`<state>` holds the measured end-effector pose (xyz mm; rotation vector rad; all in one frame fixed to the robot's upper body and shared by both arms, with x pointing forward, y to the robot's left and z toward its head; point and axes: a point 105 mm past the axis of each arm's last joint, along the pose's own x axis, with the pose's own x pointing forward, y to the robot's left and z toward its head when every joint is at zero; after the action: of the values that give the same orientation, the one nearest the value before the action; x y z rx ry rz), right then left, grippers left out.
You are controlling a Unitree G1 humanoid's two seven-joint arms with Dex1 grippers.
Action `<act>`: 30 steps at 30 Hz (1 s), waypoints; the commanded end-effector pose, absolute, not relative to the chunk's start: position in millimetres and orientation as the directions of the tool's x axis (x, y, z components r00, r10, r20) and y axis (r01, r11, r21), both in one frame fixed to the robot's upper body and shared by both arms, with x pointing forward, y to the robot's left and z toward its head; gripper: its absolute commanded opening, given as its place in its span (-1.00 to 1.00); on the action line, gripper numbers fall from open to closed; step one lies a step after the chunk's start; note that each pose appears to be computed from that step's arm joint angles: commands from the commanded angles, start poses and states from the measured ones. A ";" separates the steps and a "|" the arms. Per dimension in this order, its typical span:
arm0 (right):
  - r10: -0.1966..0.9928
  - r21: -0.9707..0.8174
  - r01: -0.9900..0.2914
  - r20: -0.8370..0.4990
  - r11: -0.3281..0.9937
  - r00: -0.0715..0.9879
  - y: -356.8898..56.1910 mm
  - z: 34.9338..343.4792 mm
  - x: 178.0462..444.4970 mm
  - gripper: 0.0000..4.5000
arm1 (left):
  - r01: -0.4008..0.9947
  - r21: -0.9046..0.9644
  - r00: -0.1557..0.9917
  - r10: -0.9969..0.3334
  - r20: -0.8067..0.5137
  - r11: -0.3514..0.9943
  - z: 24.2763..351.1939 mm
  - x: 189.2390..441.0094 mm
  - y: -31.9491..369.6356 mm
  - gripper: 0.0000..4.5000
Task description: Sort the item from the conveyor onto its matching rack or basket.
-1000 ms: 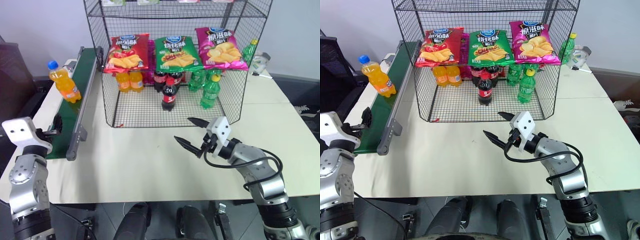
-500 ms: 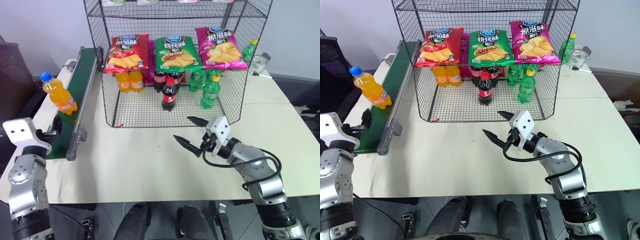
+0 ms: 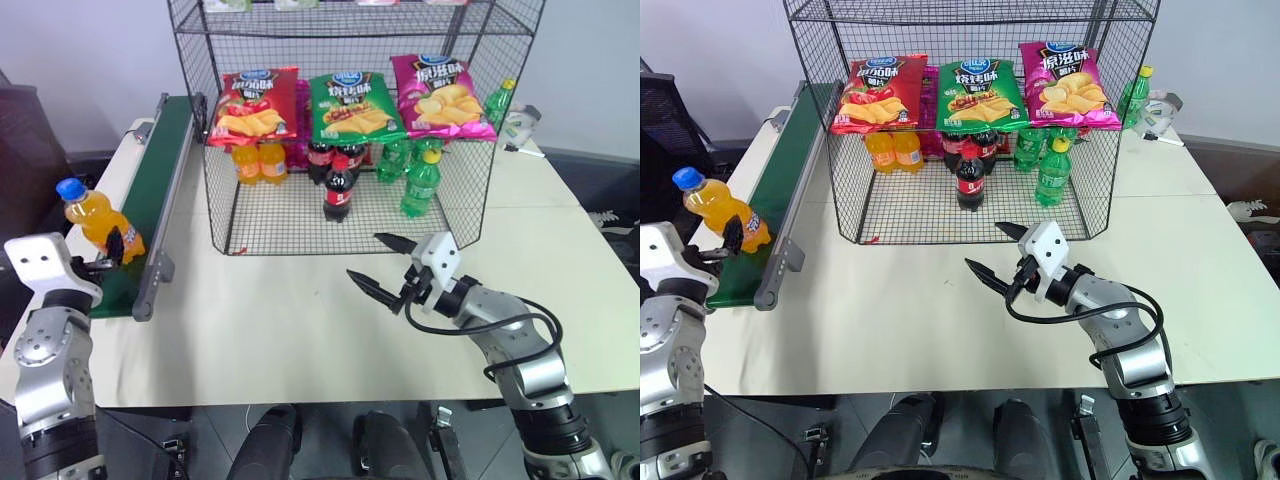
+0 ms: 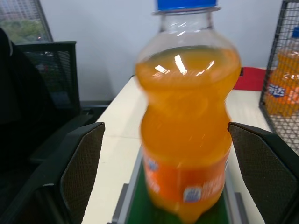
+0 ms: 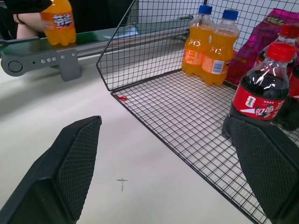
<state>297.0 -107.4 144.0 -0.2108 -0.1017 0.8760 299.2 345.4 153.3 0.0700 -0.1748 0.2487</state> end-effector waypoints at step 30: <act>0.771 -0.285 -0.731 0.054 0.620 0.634 -106.6 164.8 294.7 1.00 | 0.357 0.072 0.883 -0.362 0.298 0.931 228.9 316.6 218.5 0.13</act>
<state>297.4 -105.8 145.3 -0.2151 -0.1047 0.8745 317.8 237.1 219.5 -0.0075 -0.2958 -0.2987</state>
